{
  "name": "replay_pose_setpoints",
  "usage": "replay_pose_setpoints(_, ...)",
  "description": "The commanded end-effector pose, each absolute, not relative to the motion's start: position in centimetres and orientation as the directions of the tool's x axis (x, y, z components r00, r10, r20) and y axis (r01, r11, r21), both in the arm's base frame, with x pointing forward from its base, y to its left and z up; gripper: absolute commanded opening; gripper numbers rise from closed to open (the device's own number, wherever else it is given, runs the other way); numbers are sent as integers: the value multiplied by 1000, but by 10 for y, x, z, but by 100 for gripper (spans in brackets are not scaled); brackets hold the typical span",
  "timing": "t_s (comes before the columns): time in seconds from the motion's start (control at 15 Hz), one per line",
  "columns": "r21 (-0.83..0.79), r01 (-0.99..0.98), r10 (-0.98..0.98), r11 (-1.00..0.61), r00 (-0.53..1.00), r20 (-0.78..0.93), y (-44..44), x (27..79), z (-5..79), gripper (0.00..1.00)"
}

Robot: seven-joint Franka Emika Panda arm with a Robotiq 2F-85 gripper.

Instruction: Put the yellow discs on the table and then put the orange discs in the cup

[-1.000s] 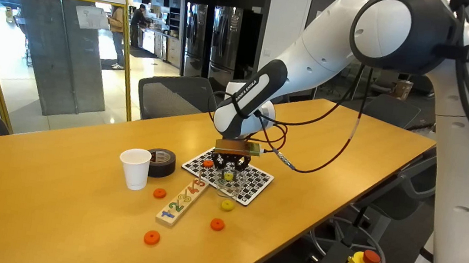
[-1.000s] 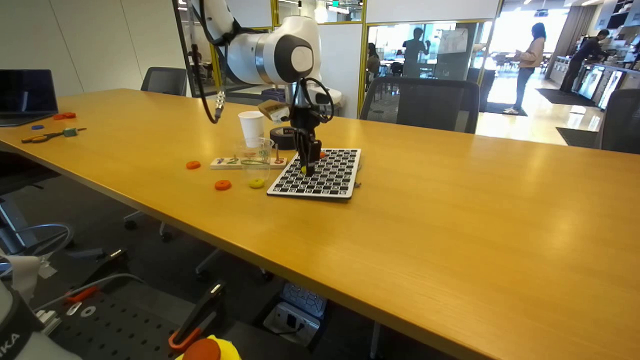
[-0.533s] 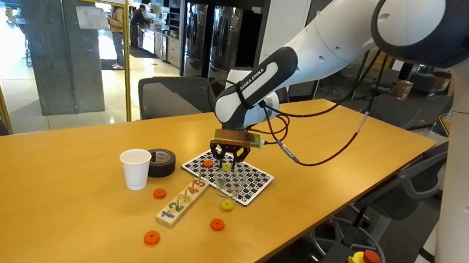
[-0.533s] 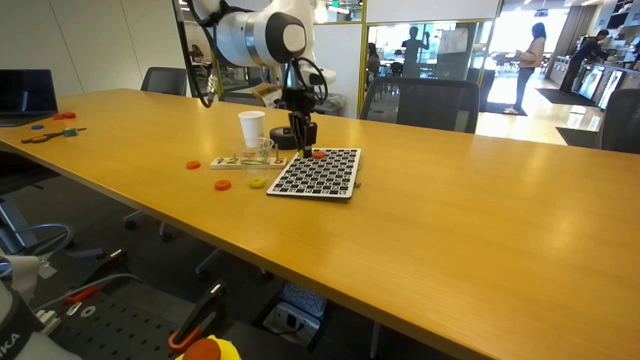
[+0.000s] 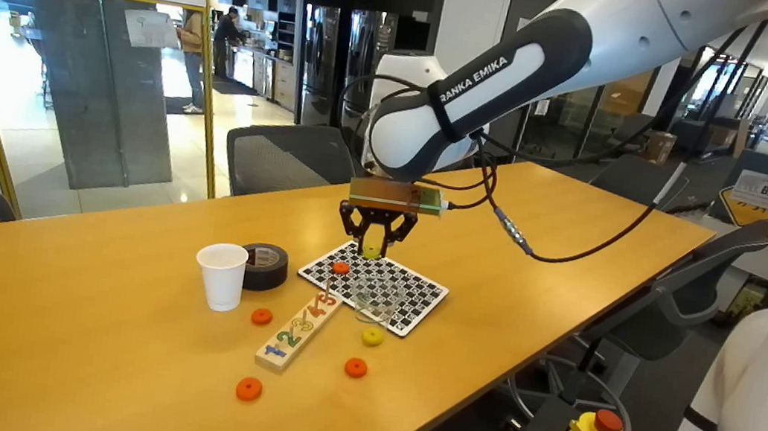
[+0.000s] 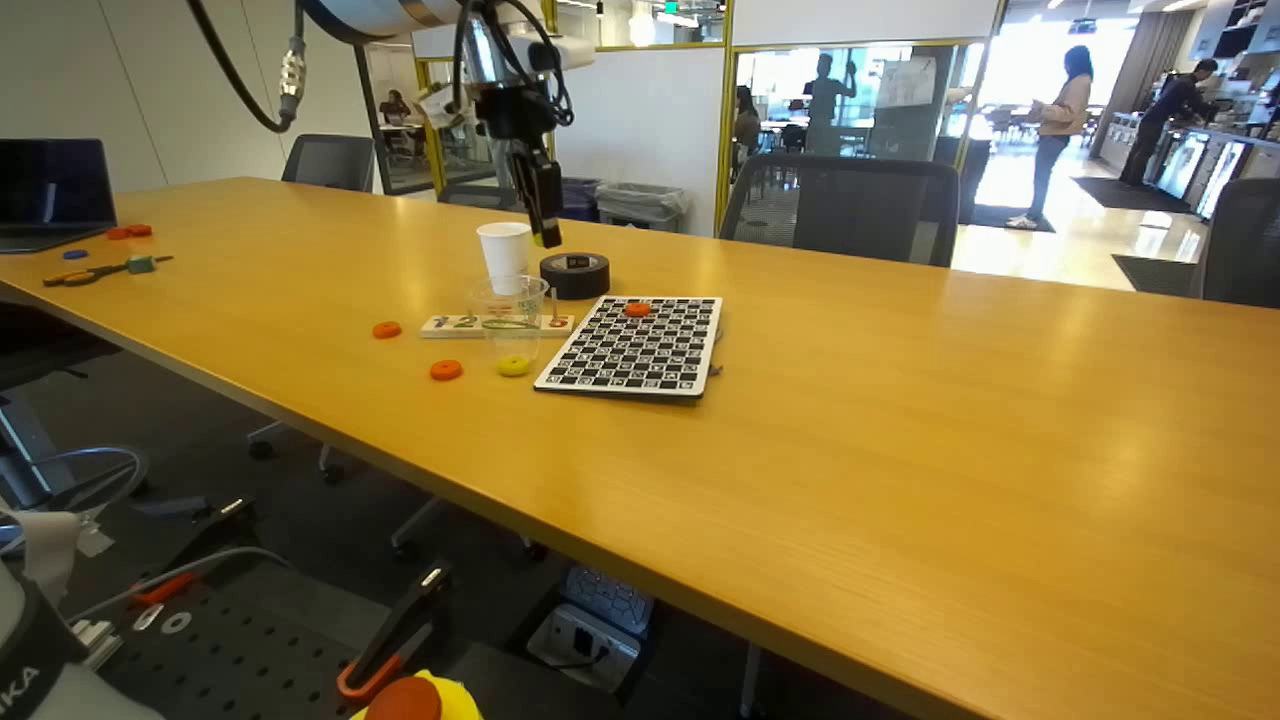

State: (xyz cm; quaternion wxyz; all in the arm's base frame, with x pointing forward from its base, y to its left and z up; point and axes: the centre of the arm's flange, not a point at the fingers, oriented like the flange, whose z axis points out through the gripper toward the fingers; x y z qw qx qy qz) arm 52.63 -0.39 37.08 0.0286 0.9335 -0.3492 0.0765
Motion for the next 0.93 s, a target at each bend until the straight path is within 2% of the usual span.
replay_pose_setpoints(0.0,-15,-623,-622,-782,778,86,16,503,390,22)
replay_pose_setpoints(0.87,14,-607,-605,-795,789,-111,0,508,340,21)
